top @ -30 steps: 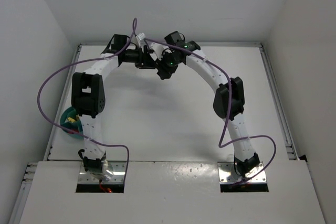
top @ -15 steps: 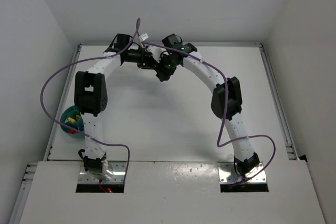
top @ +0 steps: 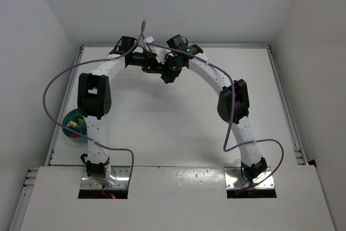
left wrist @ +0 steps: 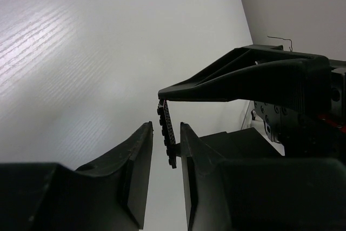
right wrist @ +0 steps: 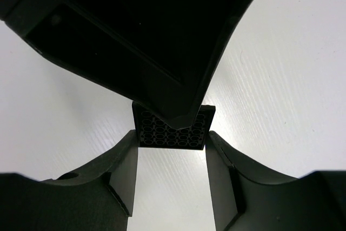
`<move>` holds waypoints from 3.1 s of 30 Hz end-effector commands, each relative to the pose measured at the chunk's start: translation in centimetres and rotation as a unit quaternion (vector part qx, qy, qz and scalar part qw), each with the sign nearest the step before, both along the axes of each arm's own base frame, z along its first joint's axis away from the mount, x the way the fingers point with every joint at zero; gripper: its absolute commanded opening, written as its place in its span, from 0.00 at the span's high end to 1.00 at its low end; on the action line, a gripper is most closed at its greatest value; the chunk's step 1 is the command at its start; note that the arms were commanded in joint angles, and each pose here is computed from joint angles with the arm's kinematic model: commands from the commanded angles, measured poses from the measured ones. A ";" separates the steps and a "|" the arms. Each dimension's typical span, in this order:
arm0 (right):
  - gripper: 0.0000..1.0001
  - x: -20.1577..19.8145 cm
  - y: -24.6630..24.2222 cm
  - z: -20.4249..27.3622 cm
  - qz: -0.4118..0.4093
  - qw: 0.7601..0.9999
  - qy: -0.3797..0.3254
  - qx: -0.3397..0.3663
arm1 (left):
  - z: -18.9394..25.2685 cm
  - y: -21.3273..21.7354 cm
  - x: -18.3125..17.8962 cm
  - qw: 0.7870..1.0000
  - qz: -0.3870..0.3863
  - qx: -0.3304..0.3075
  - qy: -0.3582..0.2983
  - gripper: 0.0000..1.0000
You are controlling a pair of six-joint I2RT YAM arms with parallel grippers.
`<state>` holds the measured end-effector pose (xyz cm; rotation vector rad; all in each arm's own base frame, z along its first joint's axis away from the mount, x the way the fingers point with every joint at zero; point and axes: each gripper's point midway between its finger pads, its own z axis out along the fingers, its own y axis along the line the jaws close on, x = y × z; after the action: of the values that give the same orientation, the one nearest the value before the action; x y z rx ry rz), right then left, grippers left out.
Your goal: Sort the legos into containers by color
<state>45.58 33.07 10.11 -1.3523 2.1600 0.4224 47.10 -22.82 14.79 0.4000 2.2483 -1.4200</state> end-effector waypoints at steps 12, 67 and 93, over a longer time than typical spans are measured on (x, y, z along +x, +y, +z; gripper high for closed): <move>0.85 1.0 1.3 3.1 -0.002 0.999 -0.036 0.031 | 0.5 -0.8 -0.2 0.999 -0.013 0.020 -0.027 0.59; 0.23 -1.9 -6.8 -2.8 -0.082 0.996 -0.026 0.029 | 6.0 31.4 -13.9 0.758 -0.242 0.483 -0.365 1.00; 0.23 -2.9 -6.7 -4.2 -0.095 0.995 -0.001 0.038 | 3.1 34.1 -20.0 0.690 -0.350 0.529 -0.348 1.00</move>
<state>42.17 25.98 5.32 -1.1168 2.2506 0.3946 27.93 11.35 17.44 1.8902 2.0305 0.1053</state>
